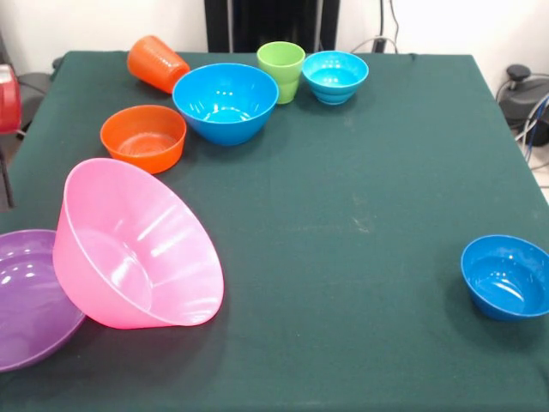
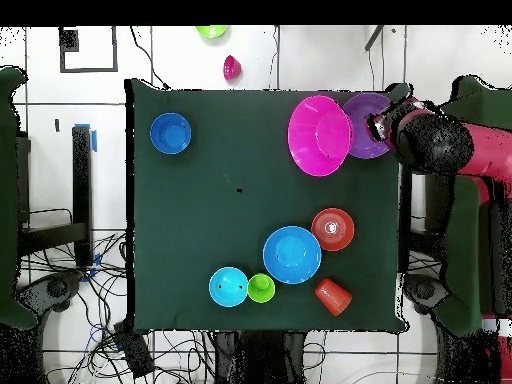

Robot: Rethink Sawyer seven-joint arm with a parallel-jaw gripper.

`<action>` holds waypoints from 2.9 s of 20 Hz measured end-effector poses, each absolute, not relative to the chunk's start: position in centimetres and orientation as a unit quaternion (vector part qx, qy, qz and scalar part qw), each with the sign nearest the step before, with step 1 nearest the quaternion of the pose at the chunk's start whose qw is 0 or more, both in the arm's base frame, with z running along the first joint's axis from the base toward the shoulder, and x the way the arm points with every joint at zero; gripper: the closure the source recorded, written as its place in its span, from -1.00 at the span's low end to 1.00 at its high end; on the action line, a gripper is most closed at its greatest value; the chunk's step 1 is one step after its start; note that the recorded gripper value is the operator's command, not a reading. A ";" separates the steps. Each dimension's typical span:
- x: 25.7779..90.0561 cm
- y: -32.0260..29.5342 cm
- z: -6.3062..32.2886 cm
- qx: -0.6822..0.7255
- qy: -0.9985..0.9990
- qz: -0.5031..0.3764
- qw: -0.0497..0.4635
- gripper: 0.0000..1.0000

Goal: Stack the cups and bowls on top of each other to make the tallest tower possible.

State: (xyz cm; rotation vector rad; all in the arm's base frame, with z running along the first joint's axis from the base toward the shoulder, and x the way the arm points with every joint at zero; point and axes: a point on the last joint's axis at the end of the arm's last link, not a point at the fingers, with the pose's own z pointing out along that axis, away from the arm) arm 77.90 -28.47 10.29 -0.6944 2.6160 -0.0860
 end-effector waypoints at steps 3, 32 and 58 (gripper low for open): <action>78.2 -27.9 9.4 -0.249 0.941 -0.030 0.227 -1.00; 74.7 -10.4 5.4 -0.275 0.938 -0.134 0.162 -1.00; 69.8 -12.2 8.1 -0.167 0.962 -0.172 0.129 -1.00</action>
